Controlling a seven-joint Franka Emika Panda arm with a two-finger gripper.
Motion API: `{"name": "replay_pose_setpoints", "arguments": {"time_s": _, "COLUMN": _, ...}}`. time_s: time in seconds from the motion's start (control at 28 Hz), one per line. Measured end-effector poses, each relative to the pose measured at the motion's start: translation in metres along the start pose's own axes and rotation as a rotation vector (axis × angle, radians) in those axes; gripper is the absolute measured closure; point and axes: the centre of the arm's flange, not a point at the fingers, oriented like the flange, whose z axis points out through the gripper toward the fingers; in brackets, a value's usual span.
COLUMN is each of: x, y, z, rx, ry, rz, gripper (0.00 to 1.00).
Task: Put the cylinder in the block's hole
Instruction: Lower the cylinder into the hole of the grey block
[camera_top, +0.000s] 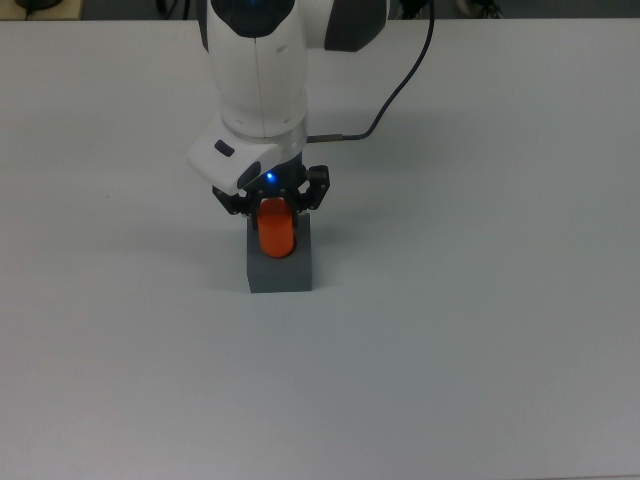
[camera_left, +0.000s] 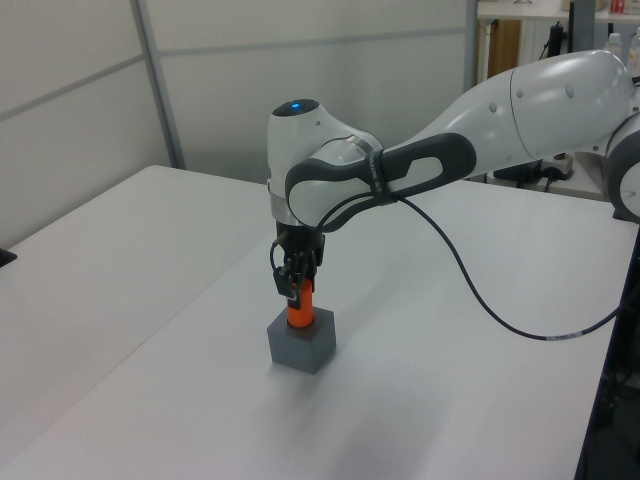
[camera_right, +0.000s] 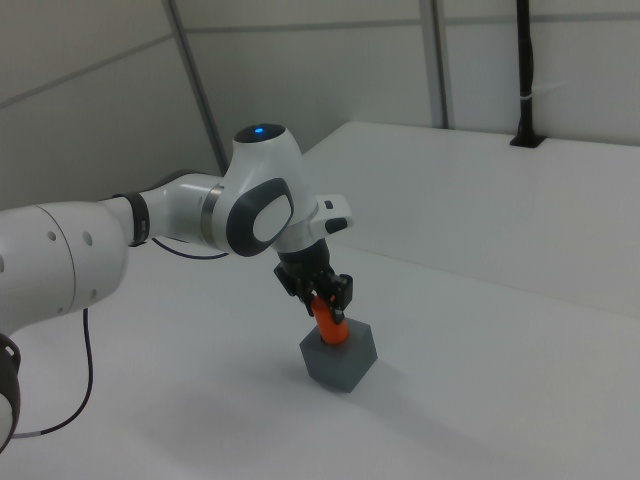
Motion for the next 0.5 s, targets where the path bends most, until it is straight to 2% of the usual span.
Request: {"name": "replay_pose_setpoints", "arguments": {"time_s": 0.5, "x": 0.0, "y": -0.013, "z": 0.0, "rx": 0.002, "ry": 0.001, "rz": 0.003, "gripper": 0.49}}
